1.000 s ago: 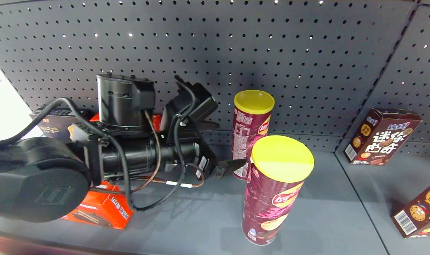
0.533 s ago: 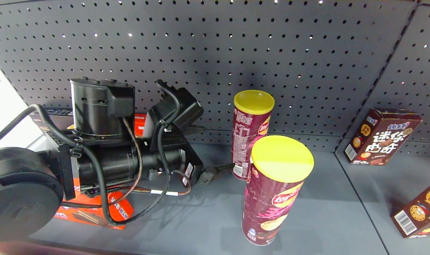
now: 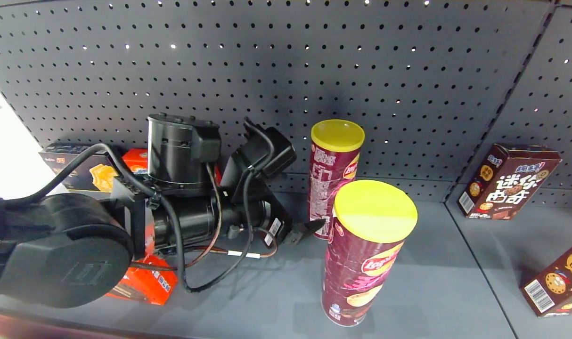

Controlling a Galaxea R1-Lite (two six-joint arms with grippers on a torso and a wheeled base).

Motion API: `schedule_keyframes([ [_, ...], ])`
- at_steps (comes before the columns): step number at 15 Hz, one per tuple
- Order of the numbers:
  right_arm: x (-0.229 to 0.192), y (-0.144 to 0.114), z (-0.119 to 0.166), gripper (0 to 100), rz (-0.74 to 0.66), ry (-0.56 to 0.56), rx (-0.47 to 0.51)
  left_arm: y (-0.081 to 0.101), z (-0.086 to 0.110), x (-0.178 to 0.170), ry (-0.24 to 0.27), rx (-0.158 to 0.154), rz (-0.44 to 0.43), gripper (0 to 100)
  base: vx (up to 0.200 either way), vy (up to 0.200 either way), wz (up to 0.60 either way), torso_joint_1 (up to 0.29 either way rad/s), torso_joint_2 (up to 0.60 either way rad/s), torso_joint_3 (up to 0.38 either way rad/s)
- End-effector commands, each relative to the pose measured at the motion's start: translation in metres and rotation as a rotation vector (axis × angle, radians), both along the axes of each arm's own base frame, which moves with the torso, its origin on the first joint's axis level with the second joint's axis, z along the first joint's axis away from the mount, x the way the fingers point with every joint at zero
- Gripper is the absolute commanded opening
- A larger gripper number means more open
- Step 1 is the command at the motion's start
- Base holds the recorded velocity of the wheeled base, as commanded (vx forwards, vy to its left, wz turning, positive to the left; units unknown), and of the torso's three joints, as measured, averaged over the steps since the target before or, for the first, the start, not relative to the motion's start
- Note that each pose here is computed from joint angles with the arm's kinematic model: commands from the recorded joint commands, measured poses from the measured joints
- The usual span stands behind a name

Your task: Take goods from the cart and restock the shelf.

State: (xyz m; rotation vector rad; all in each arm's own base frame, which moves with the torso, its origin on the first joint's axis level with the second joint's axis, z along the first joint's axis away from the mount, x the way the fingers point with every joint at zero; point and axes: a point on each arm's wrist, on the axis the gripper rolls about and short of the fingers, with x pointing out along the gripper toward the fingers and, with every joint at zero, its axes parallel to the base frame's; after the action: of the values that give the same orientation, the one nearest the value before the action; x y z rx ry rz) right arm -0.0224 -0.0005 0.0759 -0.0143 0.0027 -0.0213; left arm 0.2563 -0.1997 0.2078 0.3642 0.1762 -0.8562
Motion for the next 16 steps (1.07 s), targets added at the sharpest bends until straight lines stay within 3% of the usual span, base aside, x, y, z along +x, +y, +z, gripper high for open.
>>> schedule_keyframes([
  [1, 0.0, 0.0, 0.0, 100, 0.0, 0.001, 0.0, -0.006, -0.007, 0.008, 0.012, 0.013, 0.007, 100, 0.0, 0.0, 0.0, 0.0, 0.0, 0.0],
  [4, 0.0, 0.0, 0.0, 100, 0.0, 0.001, -0.001, -0.01, -0.009, 0.018, 0.001, 0.027, 0.053, 100, 0.0, 0.0, 0.0, 0.0, 0.0, 0.0],
  [12, 0.0, 0.0, 0.0, 100, 0.0, 0.001, 0.0, 0.0, -0.009, 0.025, -0.011, 0.044, 0.149, 100, 0.0, 0.0, 0.0, 0.0, 0.0, 0.0],
  [16, 0.0, 0.0, 0.0, 100, 0.0, 0.001, -0.001, 0.004, -0.003, 0.032, -0.029, 0.033, 0.191, 100, 0.0, 0.0, 0.0, 0.0, 0.0, 0.0],
])
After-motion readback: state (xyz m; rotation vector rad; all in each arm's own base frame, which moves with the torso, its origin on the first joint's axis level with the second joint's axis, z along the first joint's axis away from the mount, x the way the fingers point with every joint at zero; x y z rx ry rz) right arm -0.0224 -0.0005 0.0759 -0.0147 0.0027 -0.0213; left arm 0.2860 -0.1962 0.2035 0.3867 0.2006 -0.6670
